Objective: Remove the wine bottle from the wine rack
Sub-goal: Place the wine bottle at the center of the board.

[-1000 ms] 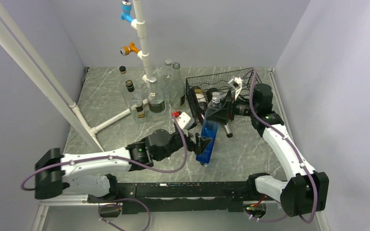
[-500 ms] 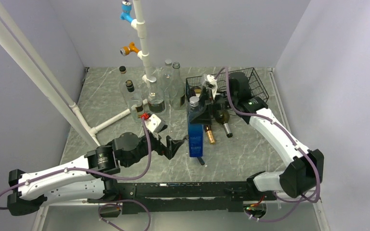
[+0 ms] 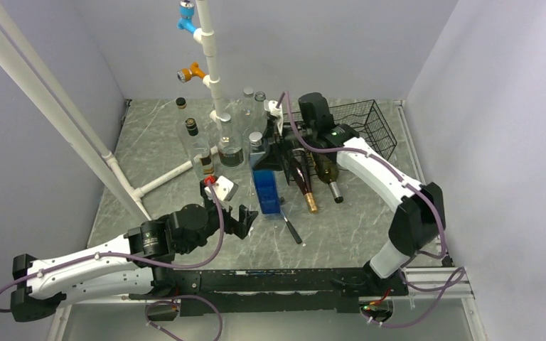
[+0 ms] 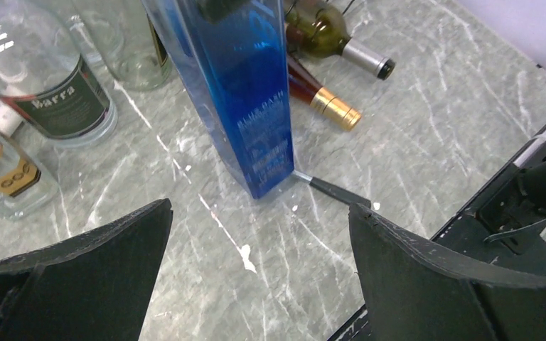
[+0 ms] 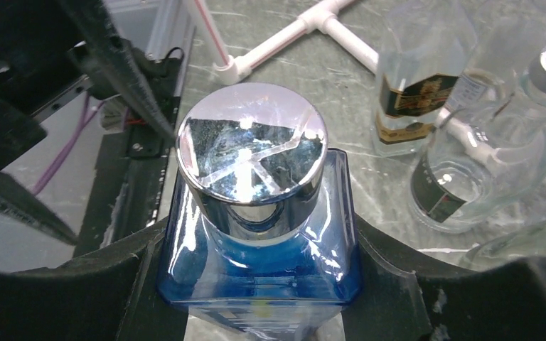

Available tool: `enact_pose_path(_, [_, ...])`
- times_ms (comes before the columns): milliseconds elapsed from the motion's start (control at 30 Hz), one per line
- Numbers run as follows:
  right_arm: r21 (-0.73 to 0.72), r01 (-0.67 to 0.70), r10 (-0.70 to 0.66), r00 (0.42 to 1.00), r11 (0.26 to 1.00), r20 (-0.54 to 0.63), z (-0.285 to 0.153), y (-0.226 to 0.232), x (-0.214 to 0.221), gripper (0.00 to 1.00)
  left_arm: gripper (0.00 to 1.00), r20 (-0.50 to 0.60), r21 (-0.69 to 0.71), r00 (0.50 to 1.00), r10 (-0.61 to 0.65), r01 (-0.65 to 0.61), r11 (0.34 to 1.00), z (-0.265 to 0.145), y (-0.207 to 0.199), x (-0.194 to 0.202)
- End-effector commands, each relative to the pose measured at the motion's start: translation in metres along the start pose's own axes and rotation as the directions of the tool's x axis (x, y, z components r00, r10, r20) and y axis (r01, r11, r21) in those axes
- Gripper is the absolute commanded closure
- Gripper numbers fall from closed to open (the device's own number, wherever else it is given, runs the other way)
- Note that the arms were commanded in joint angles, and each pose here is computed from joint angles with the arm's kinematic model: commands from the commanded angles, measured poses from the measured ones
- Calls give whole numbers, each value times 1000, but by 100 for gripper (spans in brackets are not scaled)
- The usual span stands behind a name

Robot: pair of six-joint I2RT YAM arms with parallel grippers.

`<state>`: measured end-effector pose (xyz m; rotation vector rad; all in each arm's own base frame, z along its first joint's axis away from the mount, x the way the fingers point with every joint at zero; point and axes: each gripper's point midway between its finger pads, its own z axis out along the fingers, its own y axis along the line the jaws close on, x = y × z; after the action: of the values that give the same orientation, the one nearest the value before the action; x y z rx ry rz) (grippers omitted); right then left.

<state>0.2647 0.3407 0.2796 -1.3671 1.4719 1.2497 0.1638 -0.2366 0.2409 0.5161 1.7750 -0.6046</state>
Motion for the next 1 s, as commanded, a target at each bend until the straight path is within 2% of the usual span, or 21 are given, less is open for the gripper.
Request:
enact_pose_path(0, [73,237,-244,964,969,110,3,-22,-70,98,1,20,-60,998,-57,58,997,-2,13,6])
enact_pose_path(233, [110,272,-283,954,956,102,25,-47,-78,98,1,22,-87,997,-72,74,993,-4,20,13])
enact_pose_path(533, [176,249,-275,950,952,147,43,-83,-97,98,1,20,-116,998,-68,69,991,-5,26,18])
enact_pose_path(833, [243,267,-302,946,933,121,48,-107,-86,94,1,34,-125,997,-65,69,990,-6,30,18])
enact_pose_path(967, [247,259,-302,941,934,152,52,-111,-92,93,1,39,-127,997,-64,69,989,-5,30,17])
